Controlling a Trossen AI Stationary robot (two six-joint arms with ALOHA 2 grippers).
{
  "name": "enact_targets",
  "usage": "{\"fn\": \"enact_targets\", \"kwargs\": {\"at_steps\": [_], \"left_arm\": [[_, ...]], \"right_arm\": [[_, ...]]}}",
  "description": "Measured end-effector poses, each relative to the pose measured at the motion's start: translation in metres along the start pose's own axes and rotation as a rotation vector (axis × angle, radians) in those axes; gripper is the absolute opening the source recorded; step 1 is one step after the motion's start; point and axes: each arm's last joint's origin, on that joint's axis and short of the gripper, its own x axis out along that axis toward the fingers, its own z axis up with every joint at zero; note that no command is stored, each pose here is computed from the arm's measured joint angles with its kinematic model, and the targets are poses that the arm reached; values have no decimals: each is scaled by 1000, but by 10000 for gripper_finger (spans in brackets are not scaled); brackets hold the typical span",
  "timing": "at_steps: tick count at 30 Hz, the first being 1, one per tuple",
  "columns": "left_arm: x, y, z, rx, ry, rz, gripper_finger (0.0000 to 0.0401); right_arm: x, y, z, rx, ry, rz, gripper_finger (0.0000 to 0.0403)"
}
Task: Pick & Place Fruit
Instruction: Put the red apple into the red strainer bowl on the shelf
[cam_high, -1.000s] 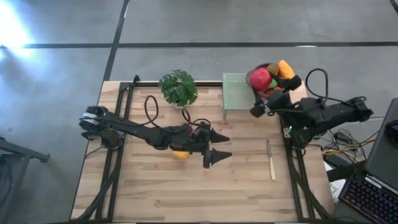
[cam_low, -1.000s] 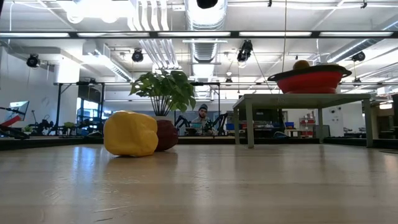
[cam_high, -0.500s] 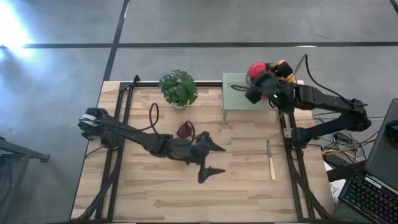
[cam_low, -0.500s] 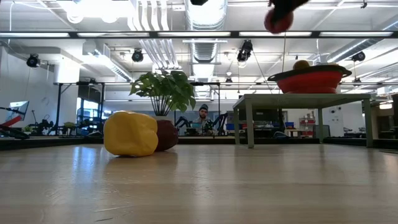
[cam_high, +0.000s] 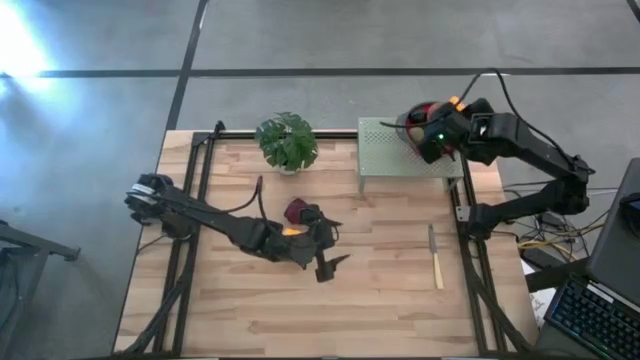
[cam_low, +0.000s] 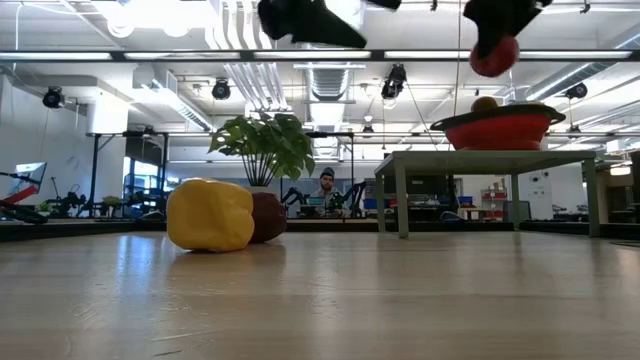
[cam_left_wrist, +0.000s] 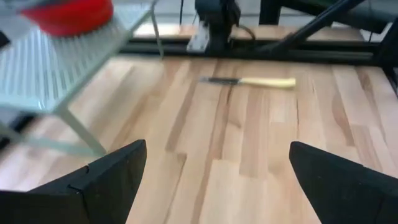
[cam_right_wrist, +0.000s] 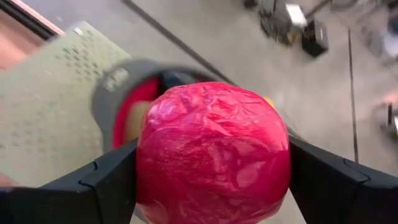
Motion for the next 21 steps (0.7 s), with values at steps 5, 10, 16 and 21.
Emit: {"fn": "enact_targets", "kwargs": {"at_steps": [5,10,16,21], "left_arm": [[-1,-1,-2,-37,18,-18,399],[-1,-3,-1,-20,16,-44,399],[-2,-5,-2,-23,23,-80,399],[-3,-6,-2,-22,24,-81,399]], "right_arm": [[7,-11,-4,62,66,-42,332],[15,-15,-4,110,107,-44,321],[26,-11,-11,117,153,-65,332],[38,-3,-20,78,195,-96,333]]}}
